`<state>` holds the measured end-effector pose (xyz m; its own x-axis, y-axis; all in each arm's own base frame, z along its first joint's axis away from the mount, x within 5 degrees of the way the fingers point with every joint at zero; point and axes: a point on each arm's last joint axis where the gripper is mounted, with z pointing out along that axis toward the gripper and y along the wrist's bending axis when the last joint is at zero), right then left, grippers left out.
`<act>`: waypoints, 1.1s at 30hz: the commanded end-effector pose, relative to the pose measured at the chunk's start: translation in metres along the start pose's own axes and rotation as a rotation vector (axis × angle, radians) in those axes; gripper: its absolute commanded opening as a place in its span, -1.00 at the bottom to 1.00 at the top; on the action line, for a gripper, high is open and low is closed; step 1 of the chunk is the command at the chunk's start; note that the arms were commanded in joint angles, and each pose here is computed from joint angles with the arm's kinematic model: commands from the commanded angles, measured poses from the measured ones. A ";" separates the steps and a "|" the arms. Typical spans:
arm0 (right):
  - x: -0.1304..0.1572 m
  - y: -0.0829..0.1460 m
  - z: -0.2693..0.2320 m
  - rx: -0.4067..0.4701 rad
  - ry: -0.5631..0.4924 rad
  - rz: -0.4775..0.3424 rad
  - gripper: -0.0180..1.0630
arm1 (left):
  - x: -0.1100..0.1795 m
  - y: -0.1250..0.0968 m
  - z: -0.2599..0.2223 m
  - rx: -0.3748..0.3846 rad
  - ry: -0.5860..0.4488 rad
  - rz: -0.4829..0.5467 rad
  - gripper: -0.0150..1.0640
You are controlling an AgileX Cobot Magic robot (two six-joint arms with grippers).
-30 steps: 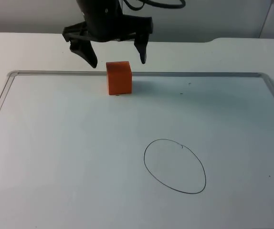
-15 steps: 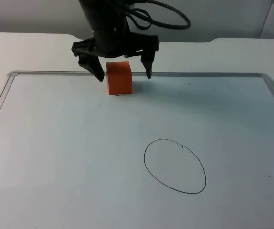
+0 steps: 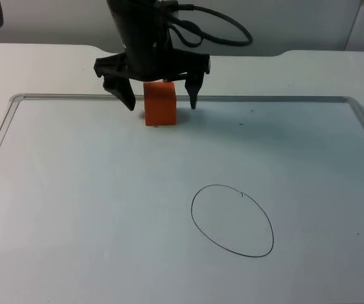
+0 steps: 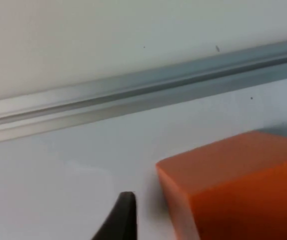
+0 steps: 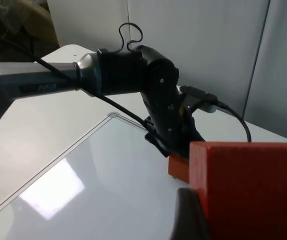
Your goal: Pick up one cube with the left hand and another cube with the right hand. First place the cube in the right hand at the target position, then stack the cube in the left hand on top.
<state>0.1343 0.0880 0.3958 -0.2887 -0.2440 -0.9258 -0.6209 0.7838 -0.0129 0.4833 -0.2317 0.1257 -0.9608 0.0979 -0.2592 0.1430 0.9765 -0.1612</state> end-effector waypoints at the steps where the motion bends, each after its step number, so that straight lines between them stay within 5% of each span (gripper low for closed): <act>1: -0.001 0.000 -0.002 0.002 -0.013 -0.009 -0.97 | 0.000 -0.003 -0.003 -0.013 -0.006 -0.016 0.57; 3: -0.001 0.000 -0.002 0.002 -0.013 -0.009 -0.97 | 0.000 -0.002 -0.003 -0.020 0.002 -0.026 0.14; 4: -0.001 0.000 -0.002 0.002 -0.013 -0.009 -0.97 | 0.000 -0.002 -0.003 -0.020 0.002 -0.026 0.14; 7: -0.001 0.000 -0.002 0.002 -0.013 -0.009 -0.97 | 0.001 -0.003 -0.004 -0.011 0.007 -0.023 -0.61; 9: -0.001 0.000 -0.002 0.003 -0.015 -0.009 -0.97 | 0.001 -0.004 -0.010 -0.009 0.024 -0.025 -0.91; 15: -0.001 0.000 -0.002 0.003 -0.015 -0.021 -0.97 | -0.005 -0.009 -0.055 -0.005 0.009 0.071 -0.97; 22: -0.001 0.000 -0.002 0.003 -0.015 -0.028 -0.97 | -0.012 -0.023 -0.199 0.059 -0.266 0.230 -0.97; 28: -0.001 0.000 -0.002 0.002 -0.016 -0.026 -0.97 | 0.018 -0.014 -0.333 0.009 -0.534 0.290 -0.97; 33: -0.001 0.000 -0.002 0.001 -0.014 -0.026 -0.97 | 0.059 0.002 -0.393 -0.058 -0.611 0.314 -0.97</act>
<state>0.1343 0.0880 0.3958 -0.2781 -0.2573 -0.9254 -0.6257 0.7795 -0.0286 0.3584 -0.1602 0.4710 -0.5847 0.2397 -0.7750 0.3614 0.9323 0.0157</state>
